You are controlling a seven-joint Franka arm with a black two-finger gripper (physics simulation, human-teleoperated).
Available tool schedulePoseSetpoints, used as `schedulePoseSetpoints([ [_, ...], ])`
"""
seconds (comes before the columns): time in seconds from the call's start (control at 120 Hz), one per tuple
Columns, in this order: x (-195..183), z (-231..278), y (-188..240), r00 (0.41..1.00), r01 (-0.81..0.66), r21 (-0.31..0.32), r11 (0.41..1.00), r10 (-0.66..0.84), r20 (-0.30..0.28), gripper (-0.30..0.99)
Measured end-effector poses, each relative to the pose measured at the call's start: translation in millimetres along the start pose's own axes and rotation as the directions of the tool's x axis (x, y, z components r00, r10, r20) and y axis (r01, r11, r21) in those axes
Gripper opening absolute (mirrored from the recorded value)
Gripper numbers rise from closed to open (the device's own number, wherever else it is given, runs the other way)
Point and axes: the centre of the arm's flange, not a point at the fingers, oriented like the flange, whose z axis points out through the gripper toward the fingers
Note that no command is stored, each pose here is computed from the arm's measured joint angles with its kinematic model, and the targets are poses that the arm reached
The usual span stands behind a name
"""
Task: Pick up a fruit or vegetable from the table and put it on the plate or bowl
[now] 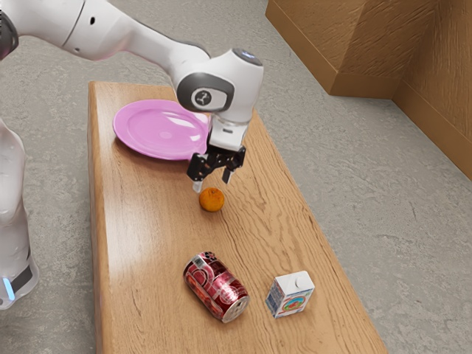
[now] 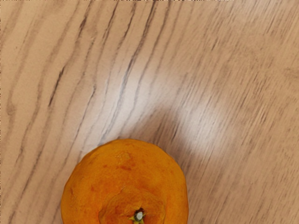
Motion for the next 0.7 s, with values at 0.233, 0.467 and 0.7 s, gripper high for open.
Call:
schedulePoseSetpoints([
  [0.233, 5.5, 2.8, -4.0, 1.0, 0.0, 0.019, 1.0, 0.001, -0.011, 0.69],
  [0.467, 9.4, 16.4, -10.3, 1.0, 0.005, 0.011, 1.0, -0.005, -0.013, 0.69],
  [0.7, 13.9, 22.3, -10.3, 1.0, 0.003, 0.006, 1.0, -0.003, -0.013, 0.69],
])
